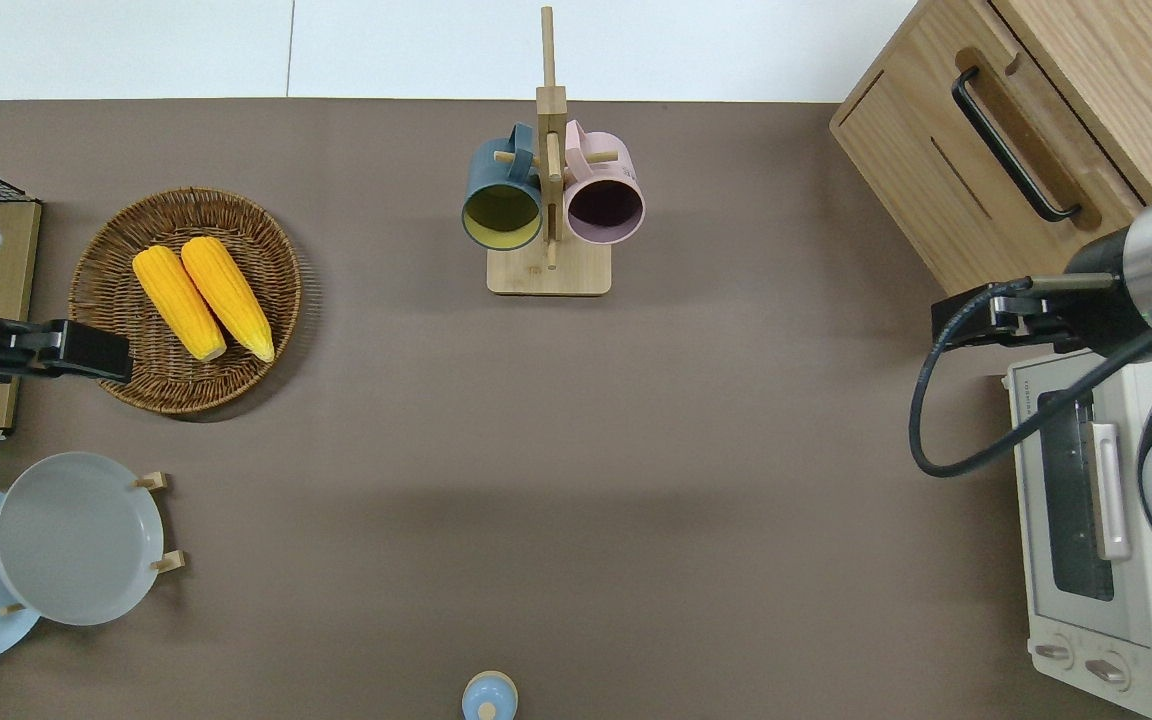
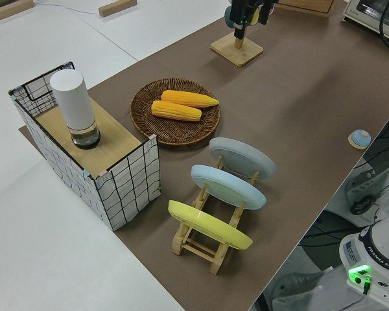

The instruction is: Slide drawer open with right arm

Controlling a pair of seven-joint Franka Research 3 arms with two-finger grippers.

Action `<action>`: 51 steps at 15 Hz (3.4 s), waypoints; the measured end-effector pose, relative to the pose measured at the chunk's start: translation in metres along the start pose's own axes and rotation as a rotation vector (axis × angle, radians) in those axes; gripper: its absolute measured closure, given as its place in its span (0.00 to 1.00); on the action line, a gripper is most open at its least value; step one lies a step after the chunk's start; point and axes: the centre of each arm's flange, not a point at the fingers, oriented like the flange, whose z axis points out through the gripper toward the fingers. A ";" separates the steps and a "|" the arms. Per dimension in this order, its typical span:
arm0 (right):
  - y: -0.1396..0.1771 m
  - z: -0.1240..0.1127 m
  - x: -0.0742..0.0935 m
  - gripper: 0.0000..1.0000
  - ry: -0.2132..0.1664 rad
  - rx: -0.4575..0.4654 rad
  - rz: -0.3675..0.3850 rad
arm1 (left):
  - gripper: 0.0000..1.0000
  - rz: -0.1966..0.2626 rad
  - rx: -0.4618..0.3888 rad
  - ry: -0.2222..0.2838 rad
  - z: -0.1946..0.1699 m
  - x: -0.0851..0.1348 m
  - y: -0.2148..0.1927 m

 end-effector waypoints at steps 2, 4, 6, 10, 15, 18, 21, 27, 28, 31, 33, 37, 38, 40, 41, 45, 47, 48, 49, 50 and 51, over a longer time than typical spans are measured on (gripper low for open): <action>-0.001 -0.001 0.000 0.02 0.001 0.000 -0.001 | 0.00 0.000 0.000 0.000 0.000 0.000 0.000; -0.002 -0.003 -0.001 0.02 0.005 0.001 -0.004 | 0.00 0.000 0.000 0.000 0.000 0.000 0.000; -0.003 -0.004 -0.002 0.04 0.008 0.001 -0.006 | 0.00 0.000 0.000 0.000 0.000 0.000 0.000; -0.004 -0.006 -0.003 0.31 0.011 0.001 -0.008 | 0.00 0.000 0.000 0.000 0.000 0.000 0.000; -0.008 -0.007 -0.004 0.81 0.012 0.002 -0.016 | 0.00 0.000 0.000 0.000 0.000 0.000 0.000; -0.009 -0.007 -0.004 0.99 0.012 0.002 -0.018 | 0.00 0.000 0.000 0.000 0.000 0.000 0.000; -0.009 -0.007 -0.004 0.99 0.012 0.002 -0.019 | 0.00 0.000 0.000 0.000 0.000 0.000 0.000; -0.010 -0.006 -0.004 0.96 0.012 0.002 -0.019 | 0.00 0.000 0.000 0.000 0.000 0.000 0.000; -0.009 -0.006 -0.004 0.94 0.013 -0.003 -0.020 | 0.00 0.000 0.000 0.000 0.000 0.000 0.000; -0.019 -0.006 -0.003 0.77 0.046 -0.073 -0.048 | 0.00 0.000 0.000 0.000 0.000 0.000 0.000; -0.042 -0.003 -0.003 0.55 0.079 -0.155 -0.097 | 0.00 0.000 0.000 0.000 0.000 0.000 0.000; -0.070 0.014 0.001 0.05 0.131 -0.356 -0.180 | 0.00 0.000 0.000 0.000 0.000 0.000 0.000; -0.081 0.024 0.003 0.02 0.144 -0.428 -0.217 | 0.00 0.000 0.000 0.000 0.000 0.000 0.000; -0.098 0.046 0.009 0.02 0.159 -0.573 -0.282 | 0.00 0.000 0.000 0.000 0.000 0.000 0.000; -0.108 0.059 0.013 0.02 0.162 -0.647 -0.316 | 0.00 0.000 0.000 0.000 0.000 0.000 0.000; -0.122 0.112 0.031 0.02 0.184 -0.927 -0.431 | 0.00 0.000 0.000 0.000 0.000 0.000 0.000; -0.121 0.138 0.041 0.02 0.183 -1.049 -0.477 | 0.00 0.000 0.000 0.000 0.000 0.000 0.000; -0.119 0.152 0.047 0.02 0.181 -1.111 -0.496 | 0.00 0.000 0.000 0.000 0.000 0.000 0.000; -0.116 0.164 0.053 0.02 0.184 -1.162 -0.502 | 0.00 0.000 0.000 0.000 0.000 0.000 0.000; -0.111 0.179 0.059 0.02 0.188 -1.216 -0.503 | 0.00 0.000 0.000 0.000 0.000 0.000 0.000; -0.107 0.189 0.063 0.02 0.193 -1.247 -0.499 | 0.00 0.000 0.000 0.000 0.000 0.000 0.000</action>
